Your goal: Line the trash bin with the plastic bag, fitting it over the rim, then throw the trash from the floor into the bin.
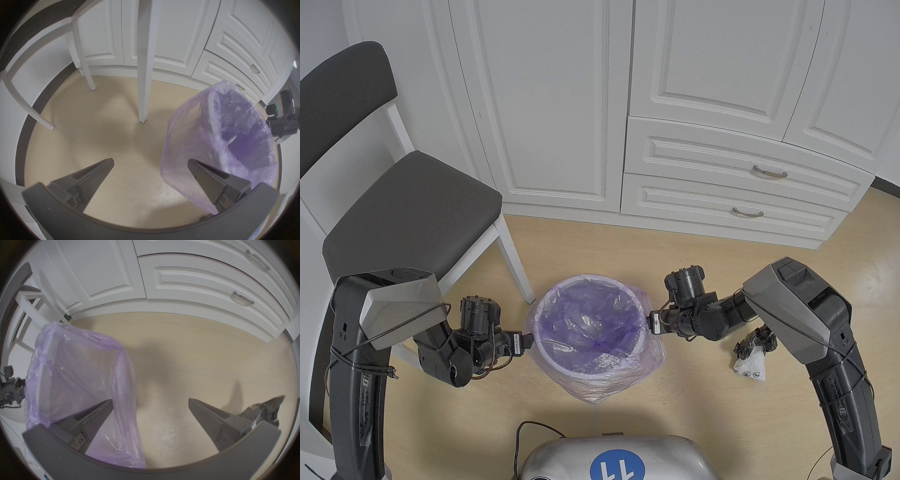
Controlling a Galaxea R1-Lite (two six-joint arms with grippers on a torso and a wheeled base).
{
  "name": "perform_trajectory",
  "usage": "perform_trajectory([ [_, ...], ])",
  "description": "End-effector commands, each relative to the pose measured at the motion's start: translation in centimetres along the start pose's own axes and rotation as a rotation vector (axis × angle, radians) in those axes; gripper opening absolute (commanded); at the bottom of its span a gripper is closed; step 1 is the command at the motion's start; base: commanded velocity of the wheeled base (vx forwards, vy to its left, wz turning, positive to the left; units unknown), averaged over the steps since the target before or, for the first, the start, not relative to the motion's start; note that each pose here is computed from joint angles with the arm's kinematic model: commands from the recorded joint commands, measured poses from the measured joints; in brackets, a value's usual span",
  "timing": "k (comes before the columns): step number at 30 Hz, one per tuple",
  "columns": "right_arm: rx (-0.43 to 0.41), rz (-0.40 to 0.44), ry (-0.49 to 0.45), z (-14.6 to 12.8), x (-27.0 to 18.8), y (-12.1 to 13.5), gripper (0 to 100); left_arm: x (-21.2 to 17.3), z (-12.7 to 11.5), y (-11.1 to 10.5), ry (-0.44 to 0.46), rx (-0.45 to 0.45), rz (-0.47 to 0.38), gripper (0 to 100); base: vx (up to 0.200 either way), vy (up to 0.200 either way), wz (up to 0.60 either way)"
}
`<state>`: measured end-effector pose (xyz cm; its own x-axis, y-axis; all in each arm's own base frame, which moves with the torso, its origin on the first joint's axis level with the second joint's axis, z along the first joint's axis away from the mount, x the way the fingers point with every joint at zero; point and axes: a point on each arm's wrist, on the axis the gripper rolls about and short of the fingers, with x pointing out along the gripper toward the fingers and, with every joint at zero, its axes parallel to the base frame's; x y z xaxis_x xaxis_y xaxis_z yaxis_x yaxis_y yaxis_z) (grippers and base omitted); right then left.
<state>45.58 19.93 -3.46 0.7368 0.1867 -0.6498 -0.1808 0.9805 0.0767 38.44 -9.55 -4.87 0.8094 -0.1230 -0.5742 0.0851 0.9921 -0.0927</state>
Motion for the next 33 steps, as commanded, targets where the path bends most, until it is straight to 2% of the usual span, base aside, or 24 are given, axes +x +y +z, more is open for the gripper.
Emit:
perform_trajectory([
  [1, -0.067, 0.012, 0.139, -1.7, 5.4, -0.1, 100, -2.4, 2.0, -0.3, -0.055, -0.009, -0.034, 100, 0.0, 0.0, 0.0],
  [4, -0.127, 0.027, 0.101, -2.4, 6.3, -0.2, 100, -3.0, 2.5, -0.3, -0.069, -0.01, -0.035, 100, 0.0, 0.0, 0.0],
  [10, -0.099, 0.027, -0.02, -2.2, 7.2, -0.6, 100, -4.1, 2.9, -0.6, -0.079, 0.0, -0.042, 100, 0.0, 0.0, 0.0],
  [13, -0.043, 0.009, -0.128, -1.2, 7.5, -1.5, 100, -4.5, 3.1, -0.6, -0.082, 0.004, -0.043, 100, 0.0, 0.0, 0.0],
  [14, -0.04, 0.009, -0.131, -1.2, 7.6, -1.6, 100, -4.5, 3.1, -0.6, -0.085, 0.003, -0.044, 100, 0.0, 0.0, 0.0],
  [17, 0.053, 0.009, -0.232, 0.1, 7.3, -1.8, 100, -4.8, 3.3, -0.7, -0.09, 0.005, -0.048, 100, 0.0, 0.0, 0.0],
  [22, 0.15, 0.024, -0.351, 3.8, 5.1, -2.2, 100, -5.1, 3.5, -1.2, -0.098, 0.011, -0.058, 100, 0.0, 0.0, 0.0],
  [24, 0.22, -0.007, -0.395, 5.6, 3.6, -2.1, 100, -5.3, 3.4, -1.4, -0.096, 0.015, -0.064, 100, 0.0, 0.0, 0.0],
  [25, 0.22, -0.007, -0.395, 5.6, 3.6, -2.1, 100, -5.3, 3.4, -1.4, -0.096, 0.015, -0.064, 100, 0.0, 0.0, 0.0],
  [26, 0.237, -0.051, -0.414, 7.2, 1.9, -2.1, 100, -5.5, 3.4, -1.7, -0.094, 0.021, -0.07, 100, 0.0, 0.0, 0.0],
  [31, 0.184, -0.116, -0.179, 6.5, -4.1, -1.9, 100, -5.9, 3.2, -2.3, -0.107, 0.027, -0.087, 100, 0.0, 0.0, 0.0],
  [33, 0.162, -0.112, -0.139, 6.6, -6.1, -1.0, 100, -6.1, 3.3, -2.3, -0.118, 0.028, -0.09, 100, 0.0, 0.0, 0.0],
])
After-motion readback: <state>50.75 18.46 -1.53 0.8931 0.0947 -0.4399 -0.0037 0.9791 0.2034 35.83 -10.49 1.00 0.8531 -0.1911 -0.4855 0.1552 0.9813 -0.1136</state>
